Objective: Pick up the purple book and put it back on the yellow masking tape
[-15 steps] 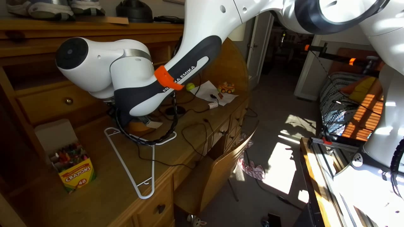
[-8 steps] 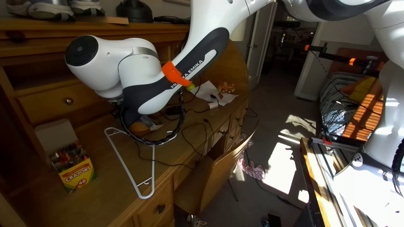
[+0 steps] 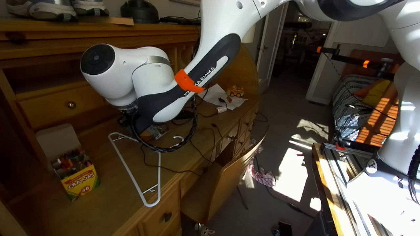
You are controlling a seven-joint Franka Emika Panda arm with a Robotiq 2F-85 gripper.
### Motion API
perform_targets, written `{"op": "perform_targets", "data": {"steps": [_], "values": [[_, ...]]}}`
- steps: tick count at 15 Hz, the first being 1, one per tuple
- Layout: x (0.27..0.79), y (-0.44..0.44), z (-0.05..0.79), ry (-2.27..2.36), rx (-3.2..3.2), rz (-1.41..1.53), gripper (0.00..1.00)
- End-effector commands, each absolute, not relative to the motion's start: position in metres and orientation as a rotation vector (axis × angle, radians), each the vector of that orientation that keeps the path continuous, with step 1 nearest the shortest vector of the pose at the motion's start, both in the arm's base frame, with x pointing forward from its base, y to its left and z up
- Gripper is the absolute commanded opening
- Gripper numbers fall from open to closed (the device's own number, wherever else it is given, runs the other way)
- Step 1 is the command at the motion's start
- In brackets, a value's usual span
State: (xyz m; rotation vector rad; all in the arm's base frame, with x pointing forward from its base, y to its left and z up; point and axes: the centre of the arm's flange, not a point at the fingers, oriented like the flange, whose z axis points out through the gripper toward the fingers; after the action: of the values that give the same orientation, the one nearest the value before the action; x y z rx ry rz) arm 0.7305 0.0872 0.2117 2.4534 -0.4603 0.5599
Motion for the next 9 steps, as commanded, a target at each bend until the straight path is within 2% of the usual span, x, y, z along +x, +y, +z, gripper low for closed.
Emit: {"op": "perform_targets", "data": {"steps": [1, 2, 4, 9], "values": [[0.7205, 0.0742, 0.1946, -0.439, 2.453, 0.579, 0.23], [0.7198, 0.0721, 0.1923, -0.420, 2.455, 0.560, 0.22], [0.7183, 0.0701, 0.1899, -0.419, 2.454, 0.553, 0.06], [0.7137, 0.0752, 0.1989, -0.427, 2.431, 0.575, 0.07]]}}
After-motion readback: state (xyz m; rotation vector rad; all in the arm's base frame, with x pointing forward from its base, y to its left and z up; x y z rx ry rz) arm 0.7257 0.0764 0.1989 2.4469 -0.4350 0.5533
